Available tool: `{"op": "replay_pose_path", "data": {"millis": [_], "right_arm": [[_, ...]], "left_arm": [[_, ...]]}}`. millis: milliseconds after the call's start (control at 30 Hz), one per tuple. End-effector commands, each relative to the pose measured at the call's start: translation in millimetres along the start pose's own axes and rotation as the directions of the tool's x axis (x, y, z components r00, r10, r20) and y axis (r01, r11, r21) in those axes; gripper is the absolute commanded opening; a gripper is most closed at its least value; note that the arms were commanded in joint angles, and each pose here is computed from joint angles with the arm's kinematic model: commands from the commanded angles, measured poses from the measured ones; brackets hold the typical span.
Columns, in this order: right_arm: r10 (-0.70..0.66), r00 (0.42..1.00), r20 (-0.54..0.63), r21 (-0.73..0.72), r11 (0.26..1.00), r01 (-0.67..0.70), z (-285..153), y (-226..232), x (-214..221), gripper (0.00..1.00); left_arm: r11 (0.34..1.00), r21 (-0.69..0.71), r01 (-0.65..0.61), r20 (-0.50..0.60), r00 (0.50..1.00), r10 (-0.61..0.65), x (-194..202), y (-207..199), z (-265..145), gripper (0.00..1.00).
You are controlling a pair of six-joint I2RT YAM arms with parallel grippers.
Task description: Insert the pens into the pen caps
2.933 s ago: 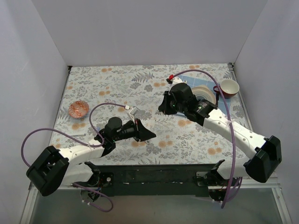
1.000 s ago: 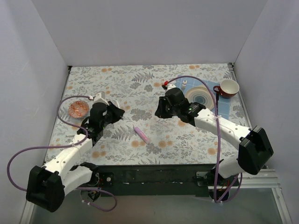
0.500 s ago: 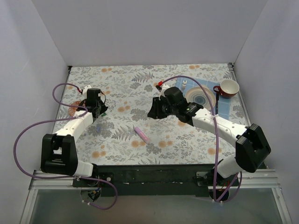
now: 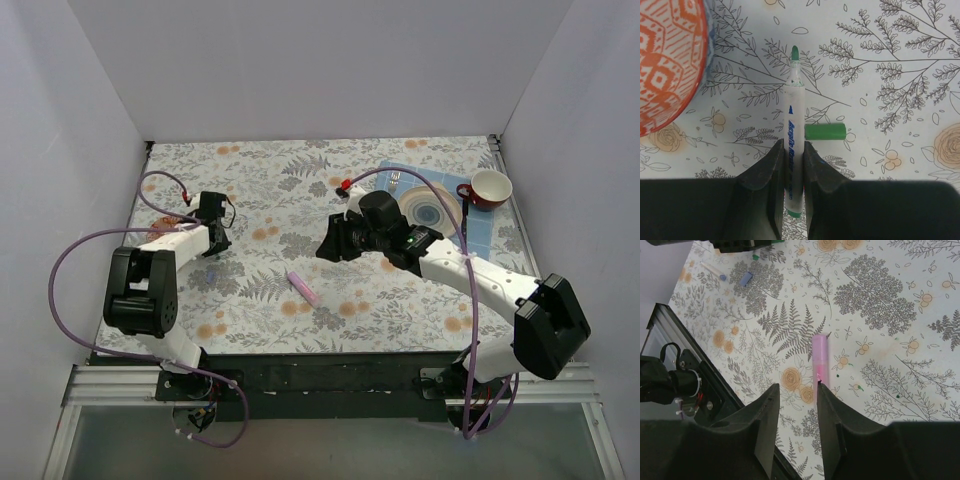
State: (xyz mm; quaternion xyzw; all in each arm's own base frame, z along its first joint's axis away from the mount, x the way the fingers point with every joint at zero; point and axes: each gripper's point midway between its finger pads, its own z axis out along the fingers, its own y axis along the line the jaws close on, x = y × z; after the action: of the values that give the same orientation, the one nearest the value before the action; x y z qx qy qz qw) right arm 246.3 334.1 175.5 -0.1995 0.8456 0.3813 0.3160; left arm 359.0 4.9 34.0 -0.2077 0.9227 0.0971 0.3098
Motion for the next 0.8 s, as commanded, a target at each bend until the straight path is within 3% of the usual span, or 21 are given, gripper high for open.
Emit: {"op": "replay_pose_path", "data": {"millis": [0, 267, 533, 633, 767], "right_arm": [[-0.053, 0.994, 0.092, -0.036, 0.998, 0.057, -15.6, 10.7, -22.6, 0.44], [-0.053, 0.993, 0.107, -0.021, 0.998, 0.055, -22.3, 7.6, -22.1, 0.45], [-0.059, 0.991, 0.117, 0.003, 0.998, 0.059, -21.4, 2.3, -23.6, 0.45], [-0.081, 0.988, 0.133, 0.049, 0.996, 0.075, -19.4, -7.8, -28.1, 0.45], [-0.099, 0.986, 0.131, 0.109, 0.990, 0.085, -15.8, -21.4, -37.0, 0.46]], "left_arm": [[1.000, -0.010, -0.010, 0.027, 1.000, 0.010, -17.8, -5.4, 5.1, 0.00], [0.995, 0.095, -0.020, -0.049, 0.998, 0.025, -5.0, -30.2, 16.6, 0.00], [0.962, 0.273, -0.013, -0.146, 0.988, 0.055, 33.5, -79.2, 1.8, 0.00], [0.946, 0.321, -0.039, -0.133, 0.987, 0.086, 43.4, -103.1, -4.5, 0.00], [0.971, 0.238, 0.010, -0.105, 0.994, 0.015, 26.4, -100.8, 1.0, 0.00]]}}
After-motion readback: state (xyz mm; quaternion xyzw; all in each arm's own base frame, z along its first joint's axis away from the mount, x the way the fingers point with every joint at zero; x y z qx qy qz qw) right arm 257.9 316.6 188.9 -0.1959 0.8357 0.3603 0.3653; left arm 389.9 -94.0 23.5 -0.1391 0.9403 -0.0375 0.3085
